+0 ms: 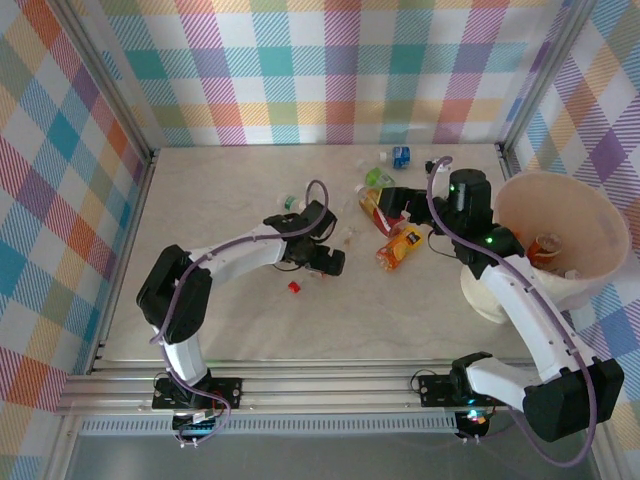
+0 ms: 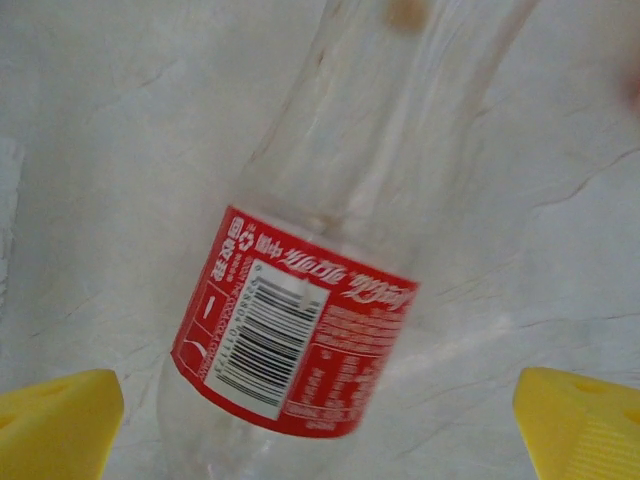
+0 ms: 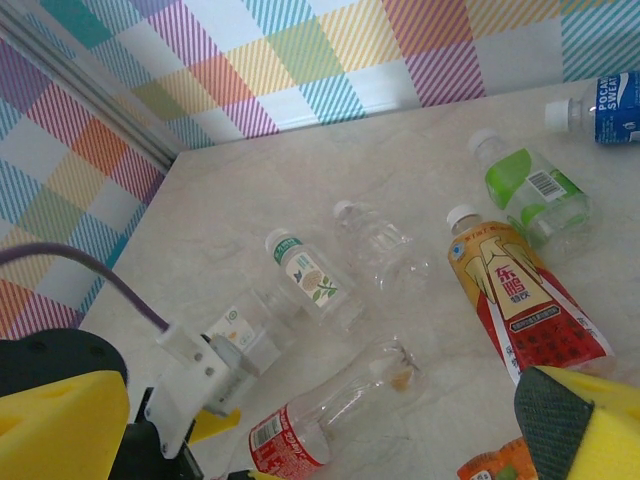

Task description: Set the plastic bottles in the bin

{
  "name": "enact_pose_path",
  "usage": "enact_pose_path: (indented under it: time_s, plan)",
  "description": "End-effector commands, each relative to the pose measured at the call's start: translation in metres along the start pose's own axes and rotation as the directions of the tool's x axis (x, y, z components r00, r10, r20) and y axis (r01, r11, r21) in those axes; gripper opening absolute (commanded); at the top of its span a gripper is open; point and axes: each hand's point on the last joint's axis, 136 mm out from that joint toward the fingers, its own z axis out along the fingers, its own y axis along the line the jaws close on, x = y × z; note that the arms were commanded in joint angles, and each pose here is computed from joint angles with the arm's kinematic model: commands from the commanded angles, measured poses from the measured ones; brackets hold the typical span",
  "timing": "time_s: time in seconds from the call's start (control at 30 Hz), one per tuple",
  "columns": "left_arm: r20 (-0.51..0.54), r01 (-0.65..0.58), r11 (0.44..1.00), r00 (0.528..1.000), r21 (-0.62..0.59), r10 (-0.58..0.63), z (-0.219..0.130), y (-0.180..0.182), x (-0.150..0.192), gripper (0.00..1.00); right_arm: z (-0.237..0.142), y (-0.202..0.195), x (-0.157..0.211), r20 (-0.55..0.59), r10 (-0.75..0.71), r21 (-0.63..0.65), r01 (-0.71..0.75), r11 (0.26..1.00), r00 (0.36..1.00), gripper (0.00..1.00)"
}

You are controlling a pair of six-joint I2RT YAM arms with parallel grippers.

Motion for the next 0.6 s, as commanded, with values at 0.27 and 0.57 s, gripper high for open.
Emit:
enact_pose_path:
  time_s: [0.27,0.57]
  plan:
    - [0.026,-0.194,0.977,0.980,-0.085,0.197,0.026,0.002,0.012,0.94,0.004,-0.014,0.007,-0.006,-0.016,0.069,0.016,0.997,1.000,1.00]
    - [0.003,-0.290,0.947,0.956,-0.138,0.294,0.045,-0.001,0.014,0.83,-0.003,-0.015,0.000,0.049,0.010,0.076,-0.014,0.997,0.999,1.00]
